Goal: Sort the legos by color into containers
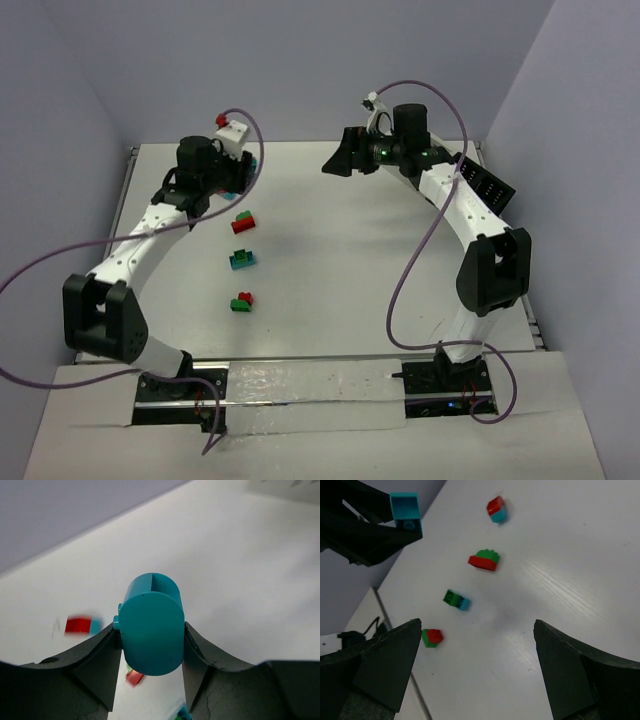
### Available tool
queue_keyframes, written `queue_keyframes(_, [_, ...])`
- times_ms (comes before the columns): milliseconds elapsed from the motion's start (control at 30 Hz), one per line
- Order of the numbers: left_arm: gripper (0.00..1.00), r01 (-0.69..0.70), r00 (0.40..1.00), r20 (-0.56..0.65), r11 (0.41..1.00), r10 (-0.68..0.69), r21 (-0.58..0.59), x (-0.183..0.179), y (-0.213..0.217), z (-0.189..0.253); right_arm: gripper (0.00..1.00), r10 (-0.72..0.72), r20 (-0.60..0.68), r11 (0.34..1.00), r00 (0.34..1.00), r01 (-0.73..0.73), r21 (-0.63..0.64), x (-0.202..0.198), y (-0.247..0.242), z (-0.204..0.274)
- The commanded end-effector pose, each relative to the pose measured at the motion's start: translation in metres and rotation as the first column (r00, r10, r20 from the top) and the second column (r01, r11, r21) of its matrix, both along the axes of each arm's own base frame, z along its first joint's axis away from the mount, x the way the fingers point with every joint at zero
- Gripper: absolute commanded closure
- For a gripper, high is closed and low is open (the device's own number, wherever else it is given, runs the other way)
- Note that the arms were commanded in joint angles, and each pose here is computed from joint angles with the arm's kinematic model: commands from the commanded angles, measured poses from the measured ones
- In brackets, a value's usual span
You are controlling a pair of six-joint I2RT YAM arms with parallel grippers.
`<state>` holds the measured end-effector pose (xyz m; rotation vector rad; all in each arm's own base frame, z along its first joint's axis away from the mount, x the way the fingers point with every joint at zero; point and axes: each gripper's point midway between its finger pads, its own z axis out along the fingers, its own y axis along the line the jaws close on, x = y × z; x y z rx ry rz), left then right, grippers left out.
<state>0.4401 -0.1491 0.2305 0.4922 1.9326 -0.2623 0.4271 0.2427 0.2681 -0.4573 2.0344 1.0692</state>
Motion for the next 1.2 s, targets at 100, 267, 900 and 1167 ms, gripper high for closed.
queue_keyframes(100, [1.0, 0.325, 0.886, 0.325, 0.943, -0.33, 0.07, -0.044, -0.079, 0.059, 0.0, 0.19, 0.105, 0.962, 0.976, -0.206, 0.18, -0.053, 0.028, 0.078])
queue_keyframes(267, [1.0, 0.378, 0.825, 0.411, 0.919, -0.389, 0.111, -0.066, -0.106, 0.079, 0.0, 0.256, 0.103, 0.945, 0.961, -0.271, 0.181, -0.071, 0.038, 0.077])
queue_keyframes(900, [1.0, 0.444, 0.729, 0.479, 0.871, -0.488, 0.211, -0.096, -0.144, 0.091, 0.0, 0.292, 0.07, 0.945, 0.954, -0.3, 0.134, -0.075, 0.067, 0.058])
queue_keyframes(1167, [1.0, 0.441, 0.731, 0.479, 0.872, -0.485, 0.21, -0.095, -0.153, 0.092, 0.34, 0.293, 0.049, 0.953, 0.955, -0.296, 0.062, -0.078, 0.07, 0.036])
